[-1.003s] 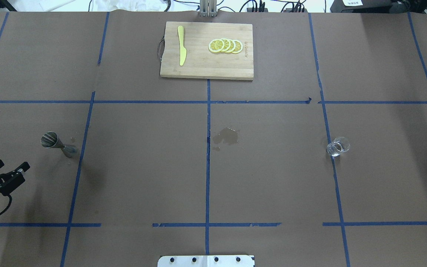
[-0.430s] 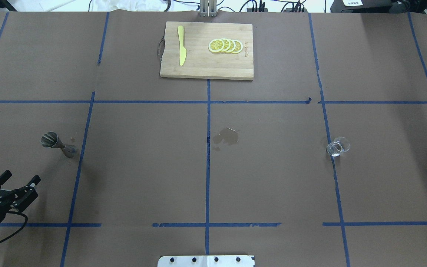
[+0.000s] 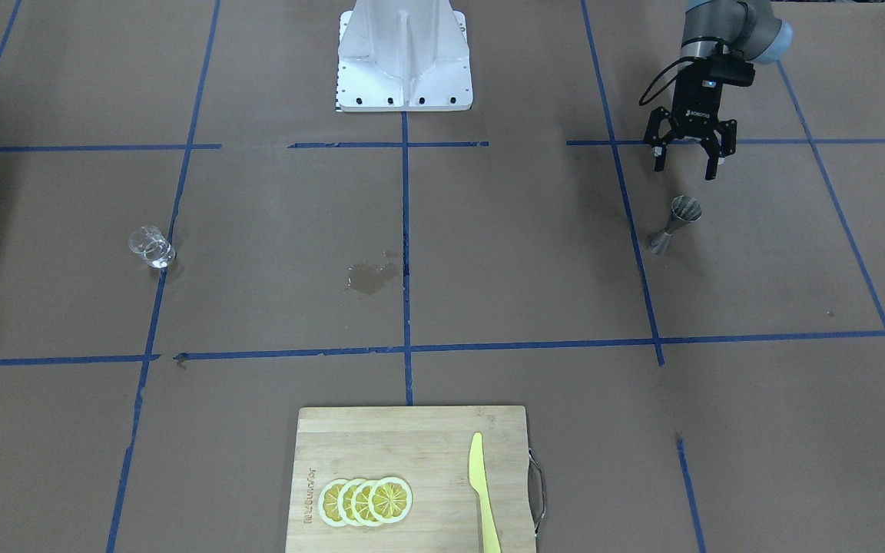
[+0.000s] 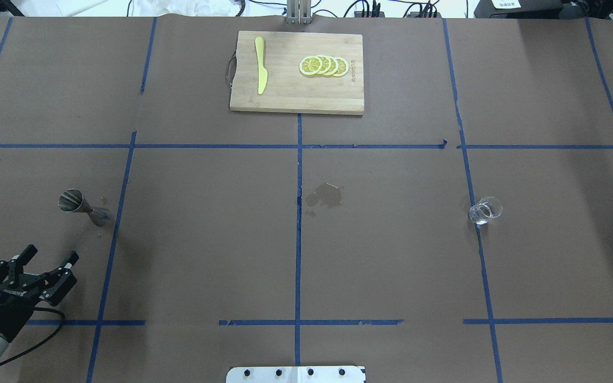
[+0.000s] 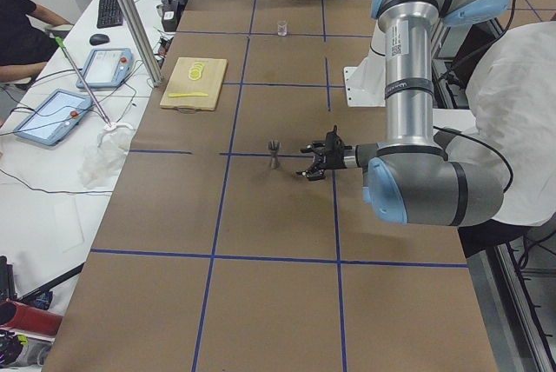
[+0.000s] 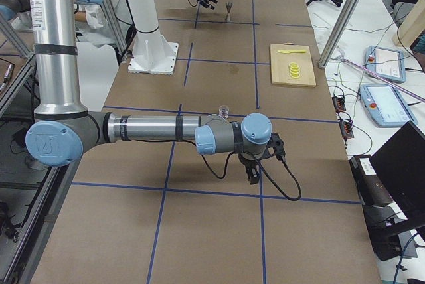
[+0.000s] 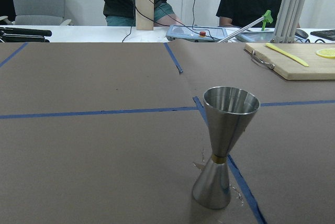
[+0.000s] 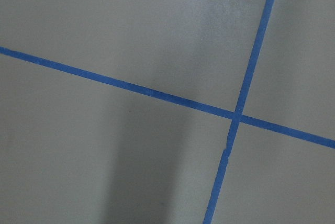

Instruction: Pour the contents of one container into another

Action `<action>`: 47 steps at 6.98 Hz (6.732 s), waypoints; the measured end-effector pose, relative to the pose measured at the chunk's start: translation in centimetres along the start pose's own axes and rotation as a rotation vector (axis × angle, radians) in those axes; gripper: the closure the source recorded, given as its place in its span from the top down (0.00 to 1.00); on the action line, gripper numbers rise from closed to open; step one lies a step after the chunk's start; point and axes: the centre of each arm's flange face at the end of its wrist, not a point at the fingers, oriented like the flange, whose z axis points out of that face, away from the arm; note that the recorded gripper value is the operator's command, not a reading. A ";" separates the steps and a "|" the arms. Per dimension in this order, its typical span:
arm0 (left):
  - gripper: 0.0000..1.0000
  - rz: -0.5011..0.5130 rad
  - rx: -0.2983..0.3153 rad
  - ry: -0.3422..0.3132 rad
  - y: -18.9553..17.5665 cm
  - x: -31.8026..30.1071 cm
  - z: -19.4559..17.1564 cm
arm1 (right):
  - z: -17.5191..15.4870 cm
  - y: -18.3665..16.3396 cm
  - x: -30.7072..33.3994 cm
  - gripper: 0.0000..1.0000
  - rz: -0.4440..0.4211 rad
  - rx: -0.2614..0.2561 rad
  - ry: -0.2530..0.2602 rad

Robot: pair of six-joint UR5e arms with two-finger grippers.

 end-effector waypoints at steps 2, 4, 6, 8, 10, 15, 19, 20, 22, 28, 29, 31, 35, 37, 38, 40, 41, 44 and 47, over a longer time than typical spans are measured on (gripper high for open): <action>0.99 -0.001 0.033 -0.002 1.5 2.0 0.9 | 0.2 0.1 0.2 1.00 0.003 -0.004 -0.001; 0.99 0.033 0.058 -0.012 2.1 2.3 1.3 | 0.2 0.1 0.2 1.00 0.004 -0.004 -0.001; 1.00 0.061 0.081 -0.027 1.6 2.5 2.1 | 0.2 0.1 0.2 1.00 0.004 -0.004 -0.002; 1.00 0.060 0.123 -0.059 0.1 3.4 4.4 | 0.2 0.1 0.2 1.00 0.004 -0.004 -0.002; 1.00 0.082 0.132 -0.088 -0.5 2.9 6.4 | 0.2 0.0 0.2 1.00 0.002 -0.003 -0.001; 1.00 0.085 0.118 -0.118 0.6 3.1 10.5 | 0.0 -0.2 0.0 1.00 -0.002 0.001 0.000; 0.80 0.049 0.128 -0.121 -0.4 3.2 11.6 | 0.0 -0.3 0.0 1.00 -0.003 0.002 0.000; 0.74 0.041 0.130 -0.119 -0.5 3.3 11.6 | -0.1 -0.4 0.0 1.00 -0.003 0.002 0.000; 0.63 0.041 0.131 -0.121 -0.5 3.2 11.7 | -0.1 -0.5 0.0 1.00 -0.004 0.003 0.000; 0.00 0.060 0.132 -0.127 -0.7 2.5 11.5 | -0.1 -0.6 -0.1 1.00 -0.005 0.004 0.000; 0.00 0.062 0.133 -0.127 -0.8 2.4 11.4 | -0.1 -0.6 -0.1 1.00 -0.005 0.004 0.000; 0.00 0.054 0.137 -0.123 -1.2 2.3 11.1 | -0.2 -0.6 -0.2 1.00 -0.007 0.005 0.000; 0.00 0.039 0.141 -0.087 -2.2 2.5 10.4 | -1.0 -1.3 -1.1 1.00 -0.010 0.035 0.005; 0.00 0.127 0.158 -0.033 -3.4 3.1 9.6 | -0.9 -2.1 -2.7 1.00 0.002 0.103 0.004; 0.00 0.146 0.165 -0.017 -3.5 4.0 9.6 | -0.5 -2.3 -3.6 1.00 0.017 0.126 -0.004; 0.00 0.128 0.179 0.006 -3.7 6.8 10.1 | 0.6 -2.2 -6.3 1.00 0.049 0.197 -0.042; 0.00 0.118 0.183 0.012 -3.8 7.6 10.3 | 2.1 -1.3 -8.7 1.00 0.065 0.260 -0.071; 0.00 0.107 0.183 0.021 -3.9 8.6 10.5 | 6.1 2.1 -18.7 1.00 0.154 0.401 -0.112; 0.00 0.109 0.183 0.021 -3.6 9.0 10.8 | 7.9 6.7 -29.4 1.00 0.201 0.544 -0.074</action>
